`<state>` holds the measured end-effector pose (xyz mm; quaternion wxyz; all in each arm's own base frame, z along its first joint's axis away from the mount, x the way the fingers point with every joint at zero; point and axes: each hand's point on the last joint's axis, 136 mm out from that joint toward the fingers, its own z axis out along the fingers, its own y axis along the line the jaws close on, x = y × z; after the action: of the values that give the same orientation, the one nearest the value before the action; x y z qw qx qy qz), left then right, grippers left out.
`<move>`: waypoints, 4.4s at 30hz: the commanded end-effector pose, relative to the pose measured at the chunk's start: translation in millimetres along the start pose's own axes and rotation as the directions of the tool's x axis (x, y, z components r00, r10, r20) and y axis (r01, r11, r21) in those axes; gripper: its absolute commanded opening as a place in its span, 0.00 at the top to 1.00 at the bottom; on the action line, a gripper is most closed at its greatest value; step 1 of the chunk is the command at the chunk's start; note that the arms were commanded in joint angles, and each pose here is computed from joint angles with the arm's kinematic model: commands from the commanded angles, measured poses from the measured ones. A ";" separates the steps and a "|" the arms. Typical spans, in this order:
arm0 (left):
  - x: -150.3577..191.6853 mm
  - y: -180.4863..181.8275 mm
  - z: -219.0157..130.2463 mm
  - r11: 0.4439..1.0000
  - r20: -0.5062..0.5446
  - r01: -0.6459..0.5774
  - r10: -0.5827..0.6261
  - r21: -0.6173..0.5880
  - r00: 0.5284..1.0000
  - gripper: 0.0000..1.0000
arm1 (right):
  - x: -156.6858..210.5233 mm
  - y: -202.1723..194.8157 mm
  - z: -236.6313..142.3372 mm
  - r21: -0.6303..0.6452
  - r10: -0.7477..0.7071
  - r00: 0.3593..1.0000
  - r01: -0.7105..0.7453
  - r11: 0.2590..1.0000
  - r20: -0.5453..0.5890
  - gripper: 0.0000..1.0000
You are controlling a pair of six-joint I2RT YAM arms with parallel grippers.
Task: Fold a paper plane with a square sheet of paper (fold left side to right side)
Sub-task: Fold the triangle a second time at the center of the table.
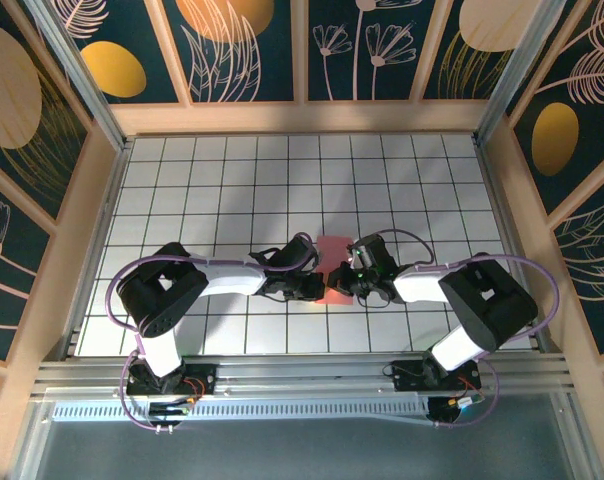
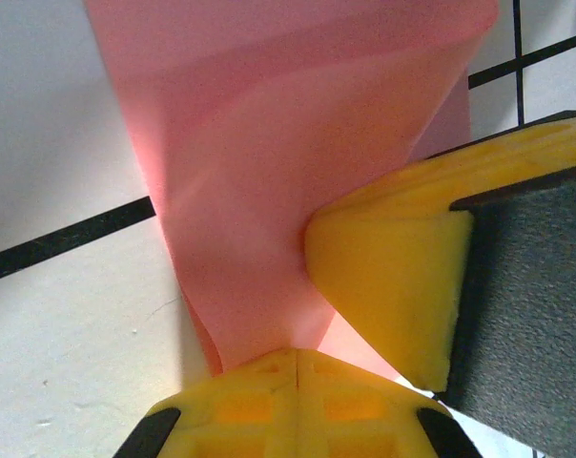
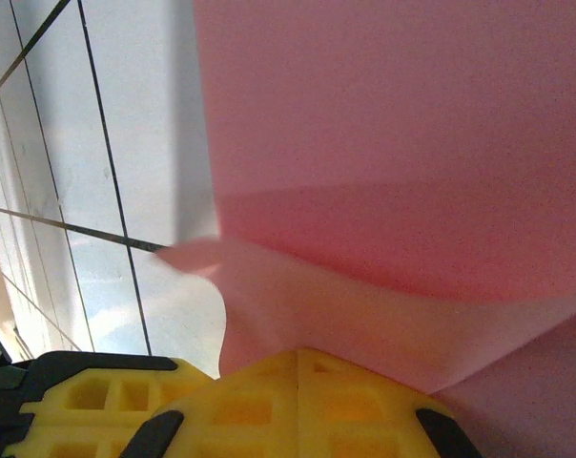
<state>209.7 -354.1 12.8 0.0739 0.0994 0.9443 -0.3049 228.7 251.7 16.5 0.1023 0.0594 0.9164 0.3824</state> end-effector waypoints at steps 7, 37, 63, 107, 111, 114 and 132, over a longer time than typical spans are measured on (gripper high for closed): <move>22.7 40.1 7.5 0.990 -0.060 0.050 -0.058 -0.132 0.997 1.00 | -12.4 -23.3 -1.0 0.088 -0.014 0.999 0.012 0.996 0.029 1.00; 17.9 31.3 1.5 0.995 -0.034 0.032 -0.036 -0.094 0.999 1.00 | -82.6 -30.2 -63.2 0.051 0.016 0.981 -0.027 0.998 0.194 1.00; 0.6 3.9 -5.1 0.999 0.001 0.033 -0.033 -0.016 0.999 1.00 | -29.9 -31.1 -14.2 0.027 0.080 0.995 -0.082 0.996 0.060 1.00; -30.7 -32.5 -7.5 0.997 0.055 -0.012 0.008 0.075 0.998 1.00 | -11.8 -55.0 -14.3 0.074 0.118 0.993 -0.119 0.990 0.013 1.00; -30.9 -34.8 -2.6 0.996 0.045 -0.011 0.007 0.090 0.999 1.00 | -11.5 -55.2 -13.7 0.075 0.119 0.993 -0.119 0.990 0.011 1.00; -33.7 -36.4 0.9 0.996 0.043 -0.016 0.012 0.092 0.999 1.00 | -10.9 -56.2 -14.1 0.077 0.121 0.993 -0.121 0.990 0.011 1.00; -32.9 -24.1 22.3 0.999 0.011 -0.016 0.015 0.047 1.000 1.00 | -8.5 -58.4 -14.4 0.084 0.124 0.992 -0.124 0.989 0.008 1.00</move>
<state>233.5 -390.0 17.9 0.0793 0.1038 0.9351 -0.3294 254.6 214.4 15.6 0.1211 0.1022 0.9045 0.3958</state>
